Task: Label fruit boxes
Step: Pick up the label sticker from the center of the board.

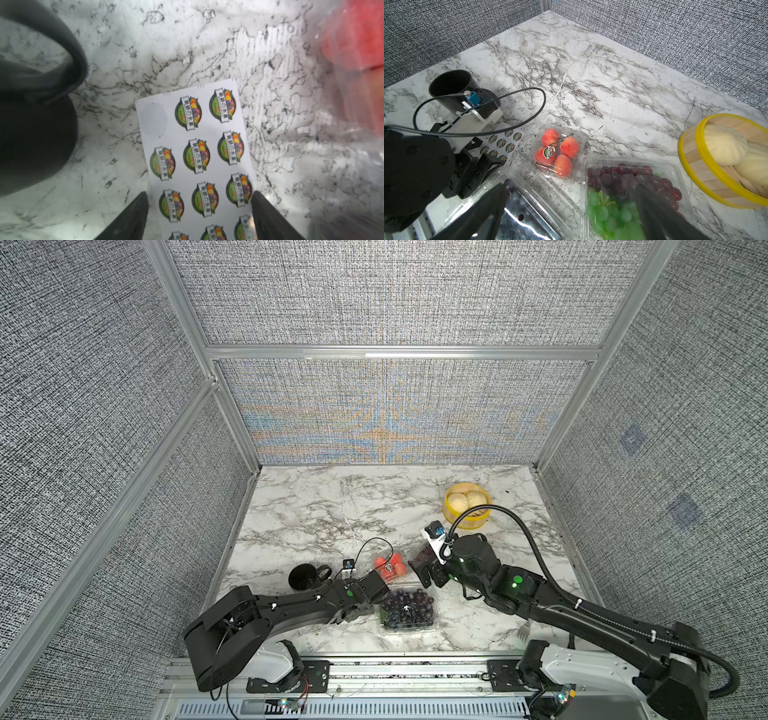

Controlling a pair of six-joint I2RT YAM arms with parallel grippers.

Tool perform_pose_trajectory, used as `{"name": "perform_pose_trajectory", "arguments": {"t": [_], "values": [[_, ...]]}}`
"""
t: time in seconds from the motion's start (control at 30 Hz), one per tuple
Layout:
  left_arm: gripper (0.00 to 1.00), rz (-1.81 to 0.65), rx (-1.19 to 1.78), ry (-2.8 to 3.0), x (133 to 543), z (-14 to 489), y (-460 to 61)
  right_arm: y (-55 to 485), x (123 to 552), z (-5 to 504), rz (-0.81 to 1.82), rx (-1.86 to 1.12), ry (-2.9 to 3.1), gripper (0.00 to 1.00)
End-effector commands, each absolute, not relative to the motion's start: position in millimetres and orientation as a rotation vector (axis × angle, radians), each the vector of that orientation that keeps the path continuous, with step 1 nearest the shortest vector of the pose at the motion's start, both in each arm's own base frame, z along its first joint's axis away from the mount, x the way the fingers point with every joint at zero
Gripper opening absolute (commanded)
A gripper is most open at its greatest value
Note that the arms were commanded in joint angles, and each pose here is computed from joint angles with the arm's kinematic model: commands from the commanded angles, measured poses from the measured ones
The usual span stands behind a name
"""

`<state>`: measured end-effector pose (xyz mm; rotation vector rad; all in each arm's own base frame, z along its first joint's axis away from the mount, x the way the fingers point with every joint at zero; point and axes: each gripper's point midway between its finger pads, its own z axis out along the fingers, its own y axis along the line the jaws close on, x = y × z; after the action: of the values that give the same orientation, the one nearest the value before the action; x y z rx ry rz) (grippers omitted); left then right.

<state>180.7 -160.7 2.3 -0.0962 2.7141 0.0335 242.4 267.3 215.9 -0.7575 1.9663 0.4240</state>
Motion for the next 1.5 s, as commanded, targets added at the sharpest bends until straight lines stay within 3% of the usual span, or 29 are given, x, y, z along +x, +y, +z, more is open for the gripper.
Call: {"name": "perform_pose_trajectory", "arguments": {"t": [0.0, 0.07, 0.3, 0.6, 0.97, 1.13, 1.33, 1.47], "values": [[0.76, 0.083, -0.057, 2.842, 158, -20, -151, 268, 242, 217, 0.427, -0.759, 1.959, 0.99], [0.69, 0.137, -0.055, 2.855, 154, -23, -143, 268, 242, 217, 0.426, -0.760, 1.961, 0.99], [0.18, 0.142, -0.027, 2.890, 147, -29, -139, 269, 241, 217, 0.436, -0.768, 1.960, 0.99], [0.20, -0.013, 0.028, 2.677, 180, 39, -155, 289, 230, 220, 0.611, -0.813, 1.960, 0.98], [0.23, -0.672, 0.381, 2.128, 203, 191, -238, 324, 191, 277, 1.295, -0.862, 1.779, 0.95], [0.23, -0.836, 0.478, 1.981, 192, 232, -257, 332, 207, 294, 1.395, -0.795, 1.758, 0.89], [0.24, -0.841, 0.508, 1.941, 193, 241, -261, 348, 205, 307, 1.501, -0.845, 1.710, 0.81], [0.25, -0.824, 0.508, 1.937, 195, 240, -261, 353, 215, 301, 1.470, -0.817, 1.779, 0.67]]}}
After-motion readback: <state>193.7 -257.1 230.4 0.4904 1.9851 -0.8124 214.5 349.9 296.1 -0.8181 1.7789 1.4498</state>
